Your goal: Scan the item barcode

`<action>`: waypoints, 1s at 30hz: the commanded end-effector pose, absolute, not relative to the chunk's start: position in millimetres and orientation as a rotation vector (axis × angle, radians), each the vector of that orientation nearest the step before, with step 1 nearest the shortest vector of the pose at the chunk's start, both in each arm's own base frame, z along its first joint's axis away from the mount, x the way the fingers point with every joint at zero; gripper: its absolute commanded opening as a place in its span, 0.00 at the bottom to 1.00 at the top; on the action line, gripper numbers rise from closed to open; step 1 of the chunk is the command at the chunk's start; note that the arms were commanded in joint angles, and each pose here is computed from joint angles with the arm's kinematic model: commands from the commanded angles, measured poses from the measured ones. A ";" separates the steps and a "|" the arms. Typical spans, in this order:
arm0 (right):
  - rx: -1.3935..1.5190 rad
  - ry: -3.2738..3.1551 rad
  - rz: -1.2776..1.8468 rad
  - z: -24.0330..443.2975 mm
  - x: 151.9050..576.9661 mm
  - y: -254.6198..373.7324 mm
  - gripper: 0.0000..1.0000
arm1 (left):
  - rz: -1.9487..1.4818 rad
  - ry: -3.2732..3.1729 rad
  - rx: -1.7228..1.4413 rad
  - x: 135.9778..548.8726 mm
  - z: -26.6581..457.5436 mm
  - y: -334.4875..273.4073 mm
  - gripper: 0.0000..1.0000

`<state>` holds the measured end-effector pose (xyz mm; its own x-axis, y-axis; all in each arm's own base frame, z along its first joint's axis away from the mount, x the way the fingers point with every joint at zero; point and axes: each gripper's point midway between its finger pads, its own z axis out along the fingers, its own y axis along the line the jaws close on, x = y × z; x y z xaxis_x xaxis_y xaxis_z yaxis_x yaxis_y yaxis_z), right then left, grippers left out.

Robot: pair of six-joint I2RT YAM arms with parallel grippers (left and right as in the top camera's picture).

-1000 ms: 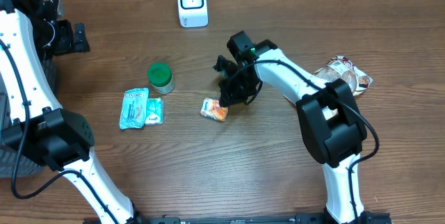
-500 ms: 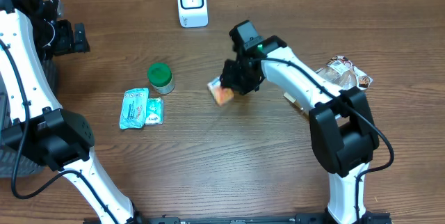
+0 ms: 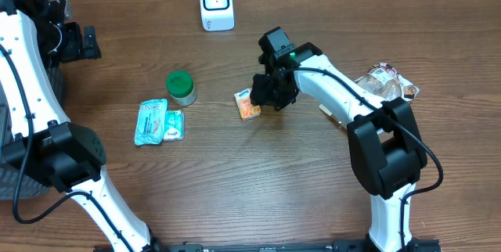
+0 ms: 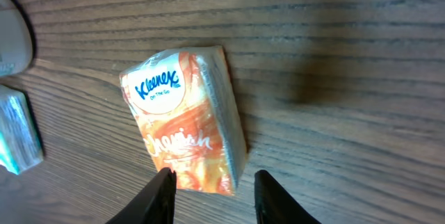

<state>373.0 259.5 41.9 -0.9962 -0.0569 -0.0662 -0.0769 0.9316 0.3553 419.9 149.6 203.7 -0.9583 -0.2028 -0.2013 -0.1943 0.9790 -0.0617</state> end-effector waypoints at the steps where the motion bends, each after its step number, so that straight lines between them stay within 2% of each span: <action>1: -0.162 3.002 0.558 49.8 375.0 257.1 0.33 | -0.053 2.886 -0.258 423.0 215.9 143.6 1.00; 30: -0.257 3.071 0.597 10.8 357.9 270.0 0.24 | -0.053 2.886 -0.258 423.0 215.9 143.6 1.00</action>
